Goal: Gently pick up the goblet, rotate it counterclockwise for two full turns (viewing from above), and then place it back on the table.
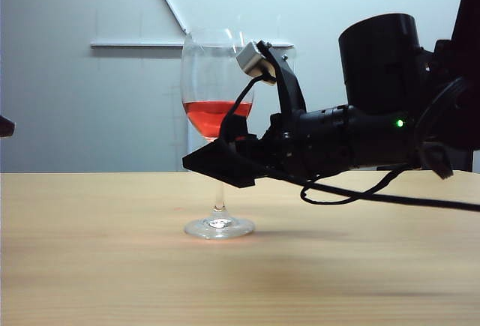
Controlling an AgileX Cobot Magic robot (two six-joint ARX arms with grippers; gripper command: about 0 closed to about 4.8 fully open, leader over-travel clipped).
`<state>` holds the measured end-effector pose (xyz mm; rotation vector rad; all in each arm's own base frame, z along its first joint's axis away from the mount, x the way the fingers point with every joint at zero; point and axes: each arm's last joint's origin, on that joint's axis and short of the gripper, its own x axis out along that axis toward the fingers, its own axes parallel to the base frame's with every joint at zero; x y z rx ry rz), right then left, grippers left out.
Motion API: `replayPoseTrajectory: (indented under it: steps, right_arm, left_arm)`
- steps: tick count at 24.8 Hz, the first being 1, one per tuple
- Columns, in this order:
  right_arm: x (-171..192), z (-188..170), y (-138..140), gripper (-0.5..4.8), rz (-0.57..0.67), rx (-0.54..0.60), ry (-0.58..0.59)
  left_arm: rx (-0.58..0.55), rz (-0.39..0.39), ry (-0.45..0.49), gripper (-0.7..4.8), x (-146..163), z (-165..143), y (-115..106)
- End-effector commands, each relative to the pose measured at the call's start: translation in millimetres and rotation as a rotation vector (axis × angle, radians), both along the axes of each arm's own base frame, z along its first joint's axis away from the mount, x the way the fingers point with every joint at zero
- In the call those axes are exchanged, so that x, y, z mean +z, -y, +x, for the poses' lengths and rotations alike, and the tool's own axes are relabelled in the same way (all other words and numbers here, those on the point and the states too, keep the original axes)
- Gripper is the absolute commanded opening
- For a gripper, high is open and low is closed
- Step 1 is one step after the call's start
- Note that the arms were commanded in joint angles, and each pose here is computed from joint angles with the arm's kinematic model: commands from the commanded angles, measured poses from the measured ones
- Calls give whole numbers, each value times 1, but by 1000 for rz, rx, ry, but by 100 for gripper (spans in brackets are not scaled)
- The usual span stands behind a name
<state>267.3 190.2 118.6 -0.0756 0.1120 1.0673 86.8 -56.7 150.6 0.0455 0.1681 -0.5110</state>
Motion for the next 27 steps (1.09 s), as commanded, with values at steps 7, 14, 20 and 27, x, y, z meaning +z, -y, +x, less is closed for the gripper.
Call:
replayPoseTrajectory:
  steps: [7, 14, 20, 27]
  right_arm:
    - [3, 7, -6, 295, 64, -3, -7]
    - [5, 8, -6, 236, 85, -29, 4]
    - [6, 8, -6, 182, 85, -30, 4]
    - [6, 8, -6, 101, 86, -29, 4]
  left_arm:
    - [-2, 1, 10, -5, 1, 0, 0]
    - [-2, 1, 10, -5, 1, 0, 0]
    - [-2, 1, 10, -5, 1, 0, 0]
    - [-3, 1, 10, -5, 1, 0, 0]
